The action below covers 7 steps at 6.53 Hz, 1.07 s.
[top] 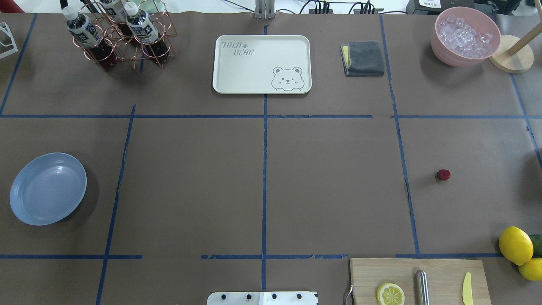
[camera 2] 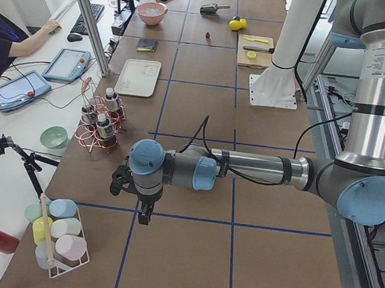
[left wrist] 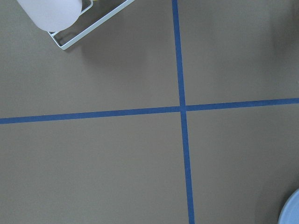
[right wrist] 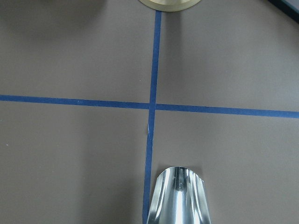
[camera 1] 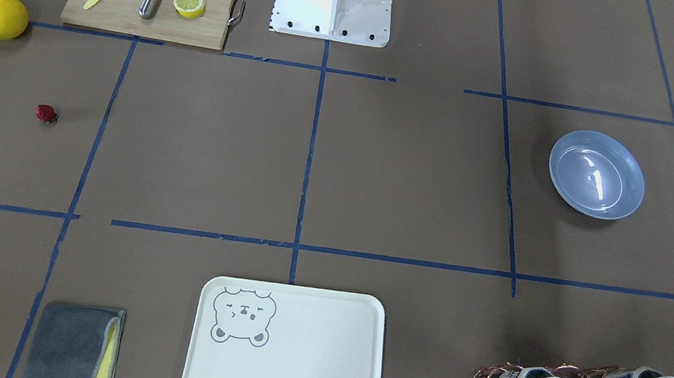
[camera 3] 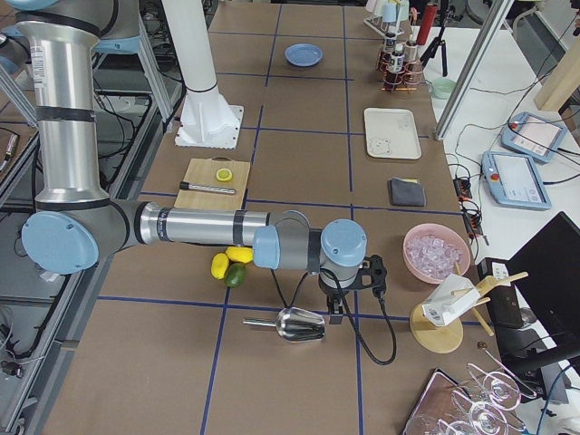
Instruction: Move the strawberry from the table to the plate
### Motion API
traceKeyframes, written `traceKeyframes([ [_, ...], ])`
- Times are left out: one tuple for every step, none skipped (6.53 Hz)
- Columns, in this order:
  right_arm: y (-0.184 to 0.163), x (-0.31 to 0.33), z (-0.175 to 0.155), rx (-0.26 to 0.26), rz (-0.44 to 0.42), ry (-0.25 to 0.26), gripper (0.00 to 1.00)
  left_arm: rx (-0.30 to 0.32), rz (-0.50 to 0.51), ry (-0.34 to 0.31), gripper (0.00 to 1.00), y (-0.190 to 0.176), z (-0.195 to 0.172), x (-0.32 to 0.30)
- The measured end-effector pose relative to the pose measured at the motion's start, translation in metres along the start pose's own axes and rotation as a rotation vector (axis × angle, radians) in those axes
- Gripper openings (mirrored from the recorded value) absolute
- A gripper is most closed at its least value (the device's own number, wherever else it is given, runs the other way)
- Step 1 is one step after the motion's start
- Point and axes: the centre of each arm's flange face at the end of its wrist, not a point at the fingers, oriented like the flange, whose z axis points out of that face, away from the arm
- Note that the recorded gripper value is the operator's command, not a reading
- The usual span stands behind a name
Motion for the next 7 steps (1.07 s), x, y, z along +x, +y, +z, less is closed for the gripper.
traceKeyframes([
  [-0.002,-0.002,-0.002,0.004,-0.004,0.000,1.00,0.008,0.007,0.003,1.00,-0.001,0.006,0.004],
  [-0.004,-0.005,-0.004,0.009,-0.012,0.000,1.00,0.020,0.002,0.009,1.00,-0.001,0.016,0.013],
  [-0.007,-0.008,-0.006,0.013,-0.021,0.002,1.00,0.043,-0.015,0.020,1.00,0.005,0.030,0.025],
  [-0.008,-0.010,-0.006,0.014,-0.024,0.003,1.00,0.073,-0.039,0.041,1.00,0.018,0.049,0.041],
  [-0.008,-0.009,-0.005,0.011,-0.024,0.002,1.00,0.107,-0.071,0.081,1.00,0.039,0.071,0.062],
  [-0.007,-0.009,-0.003,0.008,-0.021,0.001,1.00,0.128,-0.112,0.144,1.00,0.068,0.096,0.090],
  [-0.007,-0.009,-0.003,0.008,-0.021,0.001,1.00,0.123,-0.152,0.196,1.00,0.096,0.118,0.116],
])
